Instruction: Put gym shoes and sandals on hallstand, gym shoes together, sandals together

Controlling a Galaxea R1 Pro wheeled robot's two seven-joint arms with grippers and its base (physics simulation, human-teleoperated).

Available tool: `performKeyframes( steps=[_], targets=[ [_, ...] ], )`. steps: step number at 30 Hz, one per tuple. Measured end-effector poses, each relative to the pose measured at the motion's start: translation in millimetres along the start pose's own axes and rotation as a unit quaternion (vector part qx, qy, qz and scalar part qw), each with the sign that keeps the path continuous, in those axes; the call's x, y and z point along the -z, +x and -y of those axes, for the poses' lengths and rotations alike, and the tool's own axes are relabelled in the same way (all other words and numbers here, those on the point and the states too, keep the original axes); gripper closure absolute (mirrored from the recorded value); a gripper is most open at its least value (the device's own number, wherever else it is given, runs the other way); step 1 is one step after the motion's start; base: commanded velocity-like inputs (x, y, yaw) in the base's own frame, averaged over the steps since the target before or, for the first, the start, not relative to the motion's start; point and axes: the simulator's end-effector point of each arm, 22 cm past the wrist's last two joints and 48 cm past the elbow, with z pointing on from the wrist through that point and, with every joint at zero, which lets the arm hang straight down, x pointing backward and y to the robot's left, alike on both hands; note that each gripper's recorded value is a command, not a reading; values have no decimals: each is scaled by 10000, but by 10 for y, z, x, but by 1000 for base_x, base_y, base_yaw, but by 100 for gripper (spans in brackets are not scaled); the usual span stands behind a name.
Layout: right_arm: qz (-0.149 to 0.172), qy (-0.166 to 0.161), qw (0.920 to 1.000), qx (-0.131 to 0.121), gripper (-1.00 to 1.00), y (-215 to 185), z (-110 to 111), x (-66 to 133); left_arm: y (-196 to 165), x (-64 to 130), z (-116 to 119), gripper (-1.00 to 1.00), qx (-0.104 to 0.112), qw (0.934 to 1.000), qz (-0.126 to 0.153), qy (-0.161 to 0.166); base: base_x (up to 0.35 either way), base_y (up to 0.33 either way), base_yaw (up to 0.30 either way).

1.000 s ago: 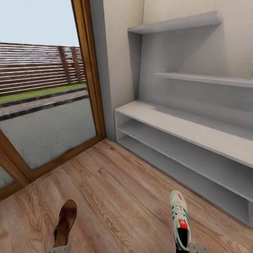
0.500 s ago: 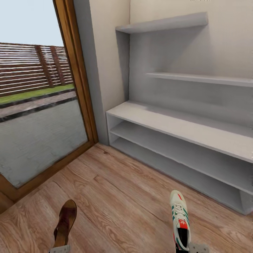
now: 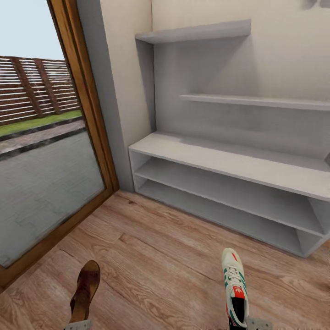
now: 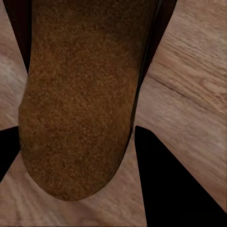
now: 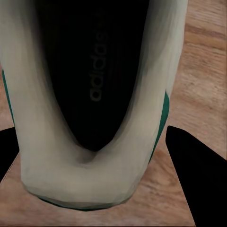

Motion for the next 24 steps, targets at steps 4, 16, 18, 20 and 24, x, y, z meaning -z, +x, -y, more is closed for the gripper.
performKeyframes(
  steps=[4, 16, 18, 20, 24],
  targets=[
    [1, 1, 10000, 0, 100, -1, 1, 0, 0, 0, 0, 100, 1, 10000, 1, -1, 51, 304, -265],
    [3, 1, 10000, 0, 100, -2, 2, 1, 5, 5, -1, 100, 0, 10000, -3, -1, 193, 278, -265],
    [3, 1, 10000, 0, 100, -2, 2, 1, 7, 6, -1, 100, 0, 10000, -5, 0, 236, 248, -265],
    [3, 0, 10000, 1, 100, -2, 2, 1, 8, 6, -1, 100, 2, 10000, -6, 1, 212, 208, -265],
    [3, 1, 10000, 1, 100, -2, 2, 0, 11, 6, -1, 100, 1, 10000, -9, -1, 115, 88, -265]
  ],
)
